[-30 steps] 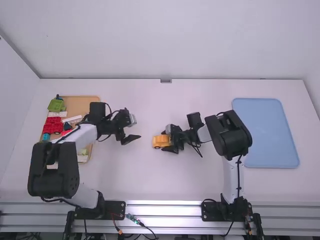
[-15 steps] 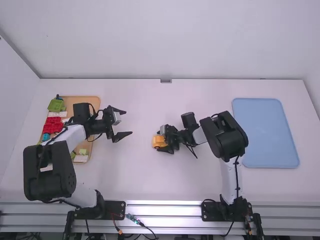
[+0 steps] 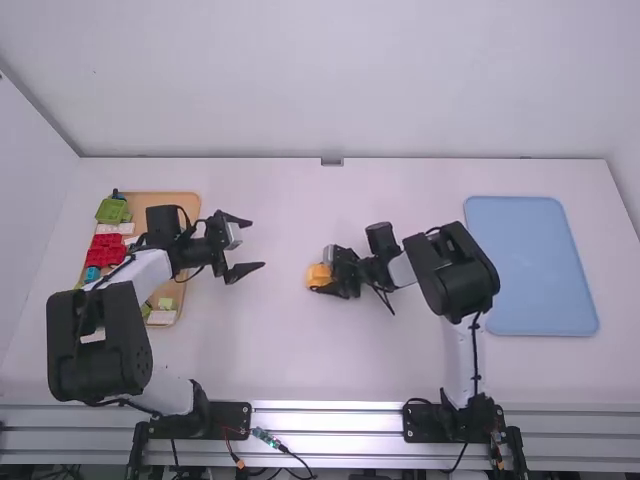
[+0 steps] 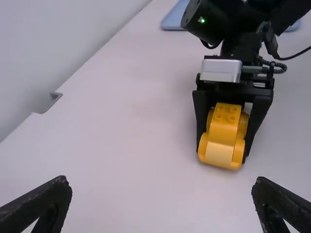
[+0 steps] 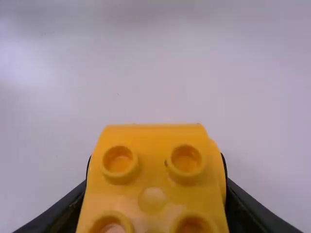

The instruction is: Assemble lego blocks to make yellow taxi

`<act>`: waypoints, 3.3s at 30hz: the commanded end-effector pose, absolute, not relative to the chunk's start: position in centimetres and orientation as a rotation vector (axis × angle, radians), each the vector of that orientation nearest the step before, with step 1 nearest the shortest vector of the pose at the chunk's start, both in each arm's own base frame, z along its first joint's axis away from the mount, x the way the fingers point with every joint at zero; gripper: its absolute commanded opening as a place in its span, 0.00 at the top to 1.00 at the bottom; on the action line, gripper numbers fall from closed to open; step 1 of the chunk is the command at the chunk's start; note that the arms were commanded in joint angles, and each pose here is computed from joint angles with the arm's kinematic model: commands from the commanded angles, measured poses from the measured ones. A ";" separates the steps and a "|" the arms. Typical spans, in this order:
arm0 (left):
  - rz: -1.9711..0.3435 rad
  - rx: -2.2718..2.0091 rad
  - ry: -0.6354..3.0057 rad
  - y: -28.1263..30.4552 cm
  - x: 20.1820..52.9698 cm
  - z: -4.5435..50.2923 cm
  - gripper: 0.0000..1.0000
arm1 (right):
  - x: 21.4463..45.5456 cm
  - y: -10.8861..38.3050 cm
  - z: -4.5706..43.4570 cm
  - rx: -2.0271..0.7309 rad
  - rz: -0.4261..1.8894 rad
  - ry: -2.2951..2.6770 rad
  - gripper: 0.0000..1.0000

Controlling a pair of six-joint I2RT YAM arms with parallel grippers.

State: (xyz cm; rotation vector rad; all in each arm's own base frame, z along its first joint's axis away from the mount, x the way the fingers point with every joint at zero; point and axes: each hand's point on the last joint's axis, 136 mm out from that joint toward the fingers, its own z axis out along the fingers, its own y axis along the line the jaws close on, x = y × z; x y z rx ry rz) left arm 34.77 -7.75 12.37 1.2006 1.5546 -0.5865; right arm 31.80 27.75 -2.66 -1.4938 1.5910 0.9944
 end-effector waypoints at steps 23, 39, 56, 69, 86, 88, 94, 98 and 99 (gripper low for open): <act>-0.562 1.222 1.472 -8.2 35.0 14.1 0.01 | 40.7 -7.4 9.4 -0.600 0.103 2.070 0.60; -0.561 1.224 1.469 -8.2 35.0 14.1 0.01 | 40.9 -15.3 0.7 -0.257 0.074 2.141 0.54; -0.559 1.225 1.469 -8.2 35.0 14.1 0.01 | 41.3 -17.1 -1.2 -0.162 0.035 2.258 0.00; -0.664 0.859 1.757 -6.8 38.2 14.9 0.01 | 38.8 -14.8 9.2 -0.102 -0.046 2.410 0.01; -0.019 0.198 2.040 -3.2 38.3 21.4 0.01 | 39.5 -4.0 17.4 -0.073 -0.062 2.590 0.01; -0.003 0.176 2.041 -2.8 37.6 21.7 0.02 | 39.5 -2.9 17.6 -0.097 -0.062 2.577 0.02; 0.015 0.024 2.006 0.0 36.5 21.8 0.09 | 39.2 -0.3 18.4 -0.094 -0.020 2.509 0.08; 0.000 0.000 2.006 0.0 35.3 21.0 0.14 | 38.9 0.3 19.0 -0.049 0.005 2.461 0.13; 0.000 0.000 2.006 0.0 35.0 20.8 0.16 | 38.8 0.3 19.1 -0.030 0.011 2.446 0.15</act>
